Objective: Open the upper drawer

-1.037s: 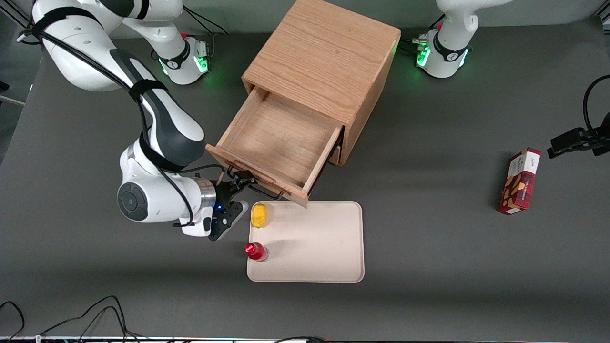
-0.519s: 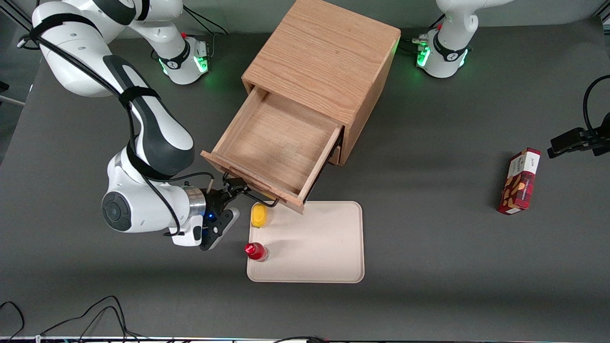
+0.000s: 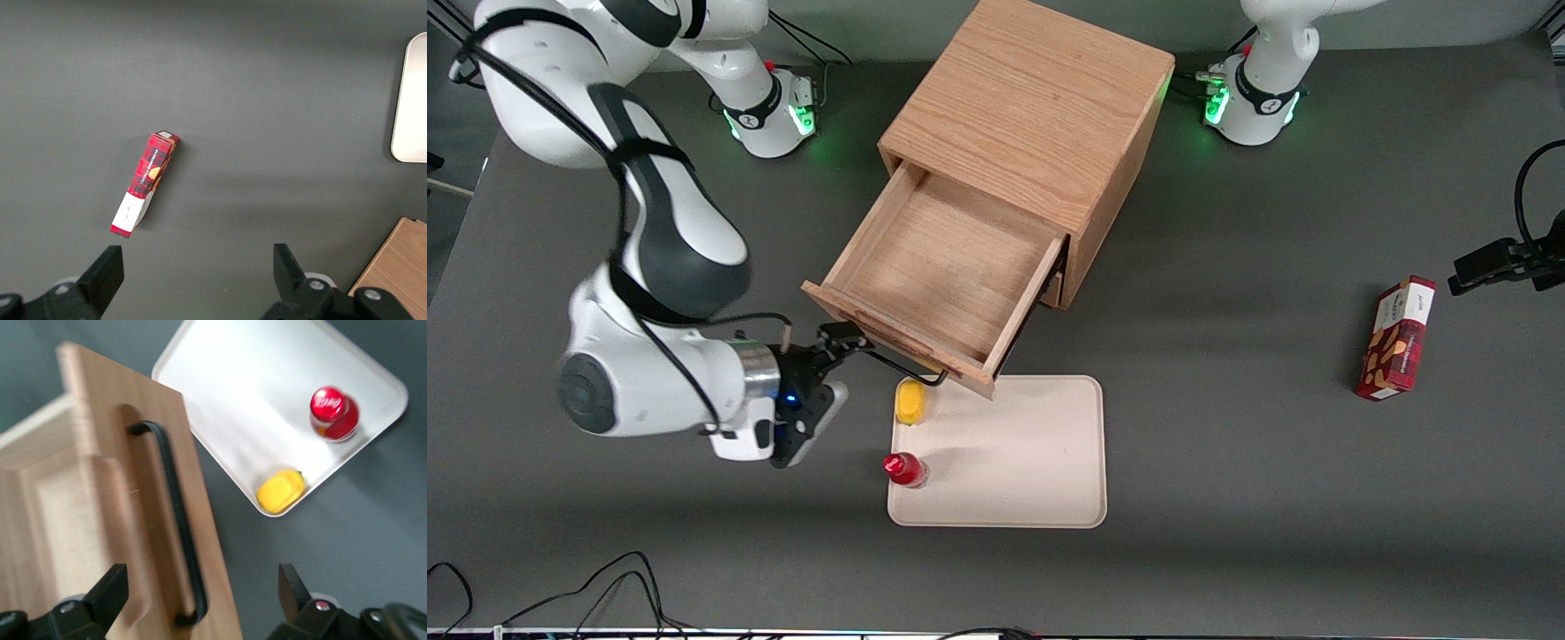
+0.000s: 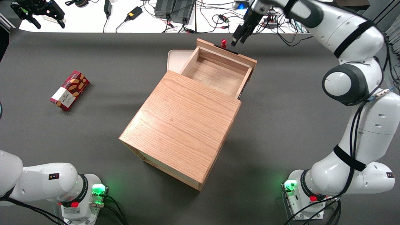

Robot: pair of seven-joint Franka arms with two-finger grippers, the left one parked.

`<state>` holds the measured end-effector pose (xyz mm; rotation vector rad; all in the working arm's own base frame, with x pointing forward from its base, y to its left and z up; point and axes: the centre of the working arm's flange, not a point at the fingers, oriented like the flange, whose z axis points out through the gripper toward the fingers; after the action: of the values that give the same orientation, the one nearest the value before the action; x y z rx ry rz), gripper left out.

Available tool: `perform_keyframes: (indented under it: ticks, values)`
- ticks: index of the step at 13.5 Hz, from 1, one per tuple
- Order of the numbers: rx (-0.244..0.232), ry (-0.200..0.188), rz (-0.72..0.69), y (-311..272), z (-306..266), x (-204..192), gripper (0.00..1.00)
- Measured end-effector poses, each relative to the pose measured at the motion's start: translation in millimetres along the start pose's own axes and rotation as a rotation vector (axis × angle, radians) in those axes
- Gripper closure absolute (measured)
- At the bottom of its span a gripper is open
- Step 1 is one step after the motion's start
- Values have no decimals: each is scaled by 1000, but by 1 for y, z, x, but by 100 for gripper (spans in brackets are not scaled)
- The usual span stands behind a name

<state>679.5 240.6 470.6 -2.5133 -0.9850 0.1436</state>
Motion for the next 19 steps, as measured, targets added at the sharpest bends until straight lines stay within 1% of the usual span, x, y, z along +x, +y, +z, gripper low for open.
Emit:
perform_keyframes:
  ticks: [1, 3, 4, 5, 7, 9, 11, 13, 16, 18, 19]
  values:
    - [-36, 15, 35, -24, -37, -9, 0]
    - [-104, 5, 167, -77, -93, -36, 0]
    - [-136, -2, 241, -92, -110, -50, 0]
    - [-170, -1, 326, -95, -127, -65, 0]
    - [-229, -1, 487, -76, -163, -106, 0]
    - [-281, 17, 606, -59, -202, -155, 0]
    - [-305, -18, 705, -63, -225, -209, 0]
    - [-320, -39, 772, -75, -217, -248, 0]
    - [-343, -27, 853, -71, -168, -290, 0]
    - [-361, -24, 888, -69, -146, -305, 0]
    - [-377, -24, 894, -69, -143, -308, 0]
